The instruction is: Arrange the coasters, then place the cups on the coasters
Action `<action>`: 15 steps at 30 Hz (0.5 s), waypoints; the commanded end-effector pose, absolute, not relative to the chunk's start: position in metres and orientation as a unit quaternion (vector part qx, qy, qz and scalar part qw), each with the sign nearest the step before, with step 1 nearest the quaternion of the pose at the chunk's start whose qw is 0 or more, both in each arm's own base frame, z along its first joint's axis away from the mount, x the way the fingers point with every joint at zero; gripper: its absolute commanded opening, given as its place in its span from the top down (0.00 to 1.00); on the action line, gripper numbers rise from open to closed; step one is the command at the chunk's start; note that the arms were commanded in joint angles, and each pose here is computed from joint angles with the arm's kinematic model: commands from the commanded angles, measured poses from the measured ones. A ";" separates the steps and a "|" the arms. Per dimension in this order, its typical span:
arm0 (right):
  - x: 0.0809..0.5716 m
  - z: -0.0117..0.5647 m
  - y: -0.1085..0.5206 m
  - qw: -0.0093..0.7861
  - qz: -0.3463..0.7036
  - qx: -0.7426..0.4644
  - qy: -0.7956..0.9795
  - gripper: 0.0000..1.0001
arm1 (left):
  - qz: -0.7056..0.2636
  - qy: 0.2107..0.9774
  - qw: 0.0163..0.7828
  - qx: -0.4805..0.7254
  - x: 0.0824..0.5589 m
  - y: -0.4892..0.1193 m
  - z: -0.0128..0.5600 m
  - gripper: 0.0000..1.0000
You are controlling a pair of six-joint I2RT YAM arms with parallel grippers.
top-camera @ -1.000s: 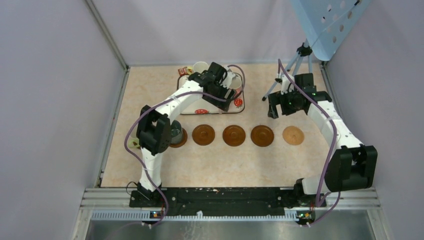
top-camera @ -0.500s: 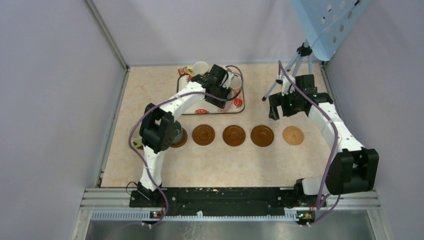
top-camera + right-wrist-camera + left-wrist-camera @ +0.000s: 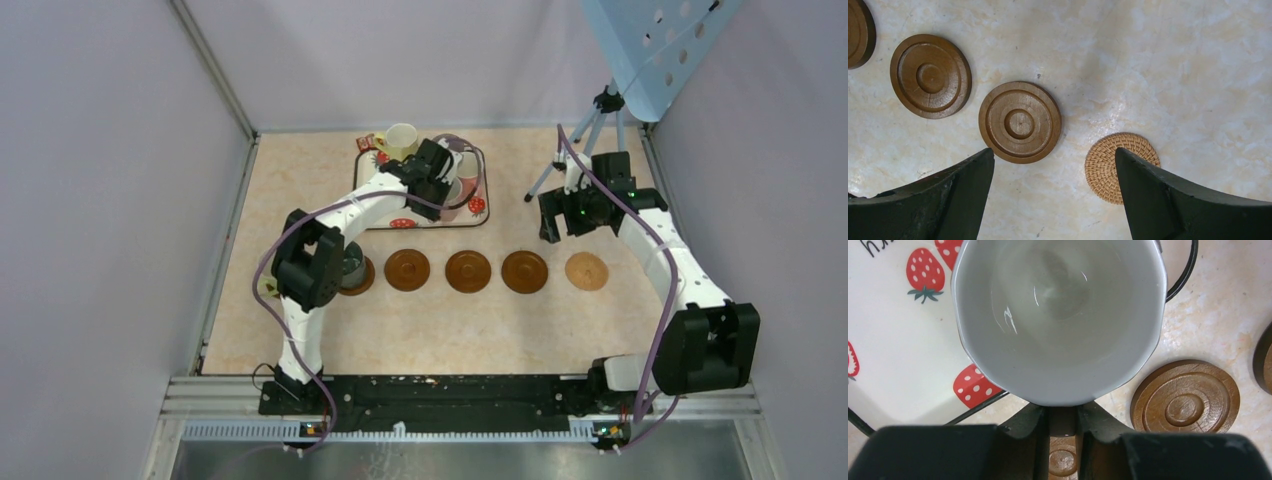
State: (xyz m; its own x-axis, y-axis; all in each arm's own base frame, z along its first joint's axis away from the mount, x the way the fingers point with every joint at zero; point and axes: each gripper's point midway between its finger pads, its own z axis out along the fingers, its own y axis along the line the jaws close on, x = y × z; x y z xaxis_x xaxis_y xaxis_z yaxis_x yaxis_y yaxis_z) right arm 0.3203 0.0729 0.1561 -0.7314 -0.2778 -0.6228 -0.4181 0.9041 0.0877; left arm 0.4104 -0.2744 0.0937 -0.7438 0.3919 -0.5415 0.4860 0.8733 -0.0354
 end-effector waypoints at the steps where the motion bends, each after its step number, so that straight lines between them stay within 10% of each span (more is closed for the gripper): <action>1: 0.323 0.169 0.070 0.338 0.106 -0.187 0.916 0.11 | -0.102 0.906 0.349 0.215 0.419 -0.273 0.142 1.00; 15: 0.319 0.167 0.070 0.337 0.106 -0.187 0.917 0.11 | -0.117 0.874 0.432 0.189 0.372 -0.234 0.199 1.00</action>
State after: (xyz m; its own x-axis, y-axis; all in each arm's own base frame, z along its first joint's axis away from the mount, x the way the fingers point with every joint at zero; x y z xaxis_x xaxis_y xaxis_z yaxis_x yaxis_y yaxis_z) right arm 0.3202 0.0719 0.1555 -0.7307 -0.2788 -0.6231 -0.4158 0.9057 0.0824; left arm 0.3650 -0.2319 0.1340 -0.6817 0.3460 -0.6446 0.4561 0.8899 -0.0047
